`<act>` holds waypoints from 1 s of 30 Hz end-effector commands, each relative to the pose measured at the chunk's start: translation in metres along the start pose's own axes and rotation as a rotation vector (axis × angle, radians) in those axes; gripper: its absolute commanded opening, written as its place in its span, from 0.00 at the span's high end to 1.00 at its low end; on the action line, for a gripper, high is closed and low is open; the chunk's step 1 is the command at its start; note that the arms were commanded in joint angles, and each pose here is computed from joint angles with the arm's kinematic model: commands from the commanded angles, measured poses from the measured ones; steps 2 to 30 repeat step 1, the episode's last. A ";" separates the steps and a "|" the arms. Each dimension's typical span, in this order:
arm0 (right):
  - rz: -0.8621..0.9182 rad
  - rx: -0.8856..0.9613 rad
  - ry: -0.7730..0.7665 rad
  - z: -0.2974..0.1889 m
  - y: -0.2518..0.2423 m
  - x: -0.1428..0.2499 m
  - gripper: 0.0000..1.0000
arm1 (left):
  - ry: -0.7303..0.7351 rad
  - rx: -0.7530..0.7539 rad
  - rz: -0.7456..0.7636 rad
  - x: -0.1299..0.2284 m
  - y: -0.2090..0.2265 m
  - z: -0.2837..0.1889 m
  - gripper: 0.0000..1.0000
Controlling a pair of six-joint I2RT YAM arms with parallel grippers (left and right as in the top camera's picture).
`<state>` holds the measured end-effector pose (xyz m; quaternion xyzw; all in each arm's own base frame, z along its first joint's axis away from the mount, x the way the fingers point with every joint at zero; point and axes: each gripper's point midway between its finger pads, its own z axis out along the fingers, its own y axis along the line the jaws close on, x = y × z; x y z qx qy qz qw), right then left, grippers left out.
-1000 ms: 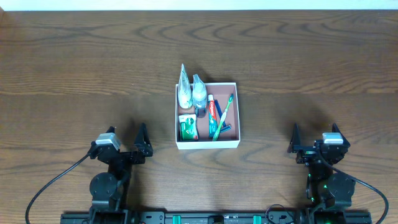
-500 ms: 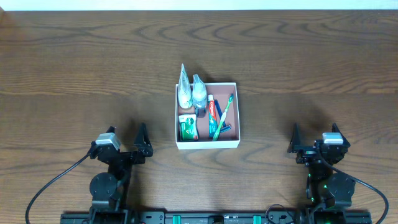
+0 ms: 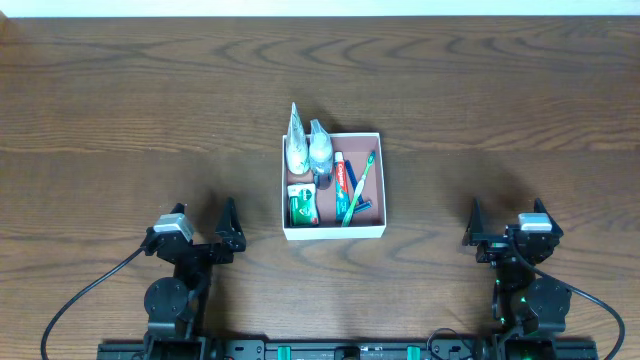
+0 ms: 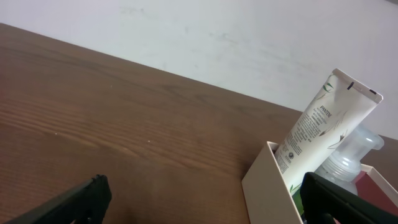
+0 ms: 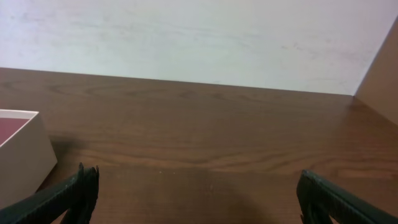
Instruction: Pack container
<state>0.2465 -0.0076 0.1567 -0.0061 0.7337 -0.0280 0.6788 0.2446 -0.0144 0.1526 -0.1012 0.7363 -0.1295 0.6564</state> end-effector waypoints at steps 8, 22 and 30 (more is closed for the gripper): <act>-0.015 -0.003 -0.002 0.000 0.000 0.000 0.01 | 0.042 -0.020 0.009 0.014 0.006 0.001 0.02; -0.015 -0.003 -0.002 0.000 0.000 0.000 0.01 | 0.042 -0.020 0.009 0.014 0.006 0.001 0.02; -0.015 -0.003 -0.002 0.000 0.000 0.000 0.01 | 0.042 -0.020 0.009 0.014 0.006 0.001 0.02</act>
